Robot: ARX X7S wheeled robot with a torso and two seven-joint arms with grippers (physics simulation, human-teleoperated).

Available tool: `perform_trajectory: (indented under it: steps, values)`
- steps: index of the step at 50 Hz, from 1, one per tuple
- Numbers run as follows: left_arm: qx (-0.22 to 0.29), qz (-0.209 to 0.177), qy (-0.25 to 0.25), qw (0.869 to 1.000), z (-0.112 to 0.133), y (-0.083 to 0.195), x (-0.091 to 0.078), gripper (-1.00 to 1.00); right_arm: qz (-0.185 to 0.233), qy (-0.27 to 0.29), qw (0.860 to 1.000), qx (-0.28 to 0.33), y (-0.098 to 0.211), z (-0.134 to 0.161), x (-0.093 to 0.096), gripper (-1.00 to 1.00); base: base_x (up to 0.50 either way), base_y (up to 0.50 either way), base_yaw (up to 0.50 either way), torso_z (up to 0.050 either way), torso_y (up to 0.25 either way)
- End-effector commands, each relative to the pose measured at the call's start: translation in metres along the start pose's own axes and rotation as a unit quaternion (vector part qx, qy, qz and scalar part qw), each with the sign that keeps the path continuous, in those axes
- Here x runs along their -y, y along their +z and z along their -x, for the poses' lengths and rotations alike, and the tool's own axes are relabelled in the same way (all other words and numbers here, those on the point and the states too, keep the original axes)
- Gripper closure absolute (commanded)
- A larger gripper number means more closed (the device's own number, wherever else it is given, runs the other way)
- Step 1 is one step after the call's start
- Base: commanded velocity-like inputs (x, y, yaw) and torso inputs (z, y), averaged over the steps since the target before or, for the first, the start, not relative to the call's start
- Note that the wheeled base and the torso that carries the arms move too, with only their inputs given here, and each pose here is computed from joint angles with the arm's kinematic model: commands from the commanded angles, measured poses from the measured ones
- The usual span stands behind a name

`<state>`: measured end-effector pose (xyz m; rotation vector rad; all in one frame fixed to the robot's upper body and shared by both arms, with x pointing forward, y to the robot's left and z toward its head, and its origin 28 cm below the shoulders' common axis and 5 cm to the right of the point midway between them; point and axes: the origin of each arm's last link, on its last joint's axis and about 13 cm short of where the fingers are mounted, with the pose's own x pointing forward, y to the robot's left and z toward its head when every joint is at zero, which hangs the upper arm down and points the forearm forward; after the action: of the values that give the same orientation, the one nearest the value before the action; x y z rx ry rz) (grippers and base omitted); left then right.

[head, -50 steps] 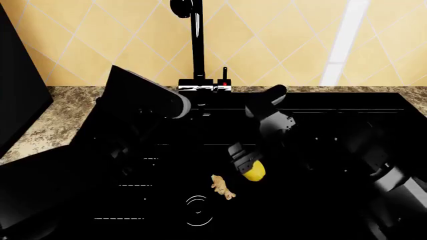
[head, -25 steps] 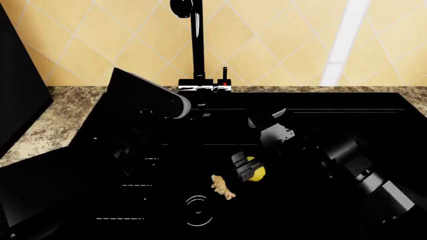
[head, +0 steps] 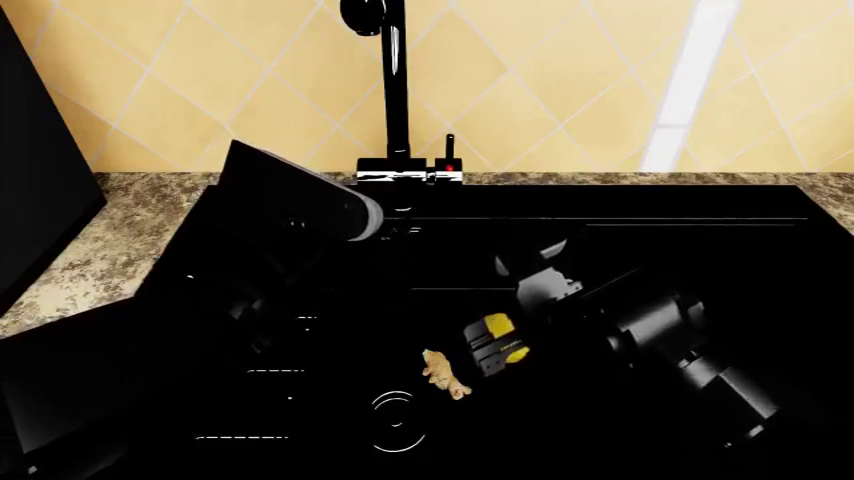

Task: Pick the vegetables from the sink and place them on the cutting board.

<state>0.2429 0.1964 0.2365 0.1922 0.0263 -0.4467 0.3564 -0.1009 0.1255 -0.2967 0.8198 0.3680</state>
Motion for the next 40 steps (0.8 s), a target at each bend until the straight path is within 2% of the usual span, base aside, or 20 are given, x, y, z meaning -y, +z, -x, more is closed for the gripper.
perform_trajectory:
  steps: [1,40]
  values:
    - [-0.001,0.003,-0.001,1.0,0.0,-0.001,0.0,-1.0,-0.002,0.003,1.0,-0.01,-0.005,-0.015,0.0,-1.0,0.0,0.0,0.0,0.0,0.0]
    - [-0.001,0.006,-0.001,1.0,-0.001,-0.002,0.0,-1.0,-0.024,0.02,0.999,-0.044,-0.033,-0.048,-0.003,-1.0,0.0,0.0,0.0,0.0,0.0]
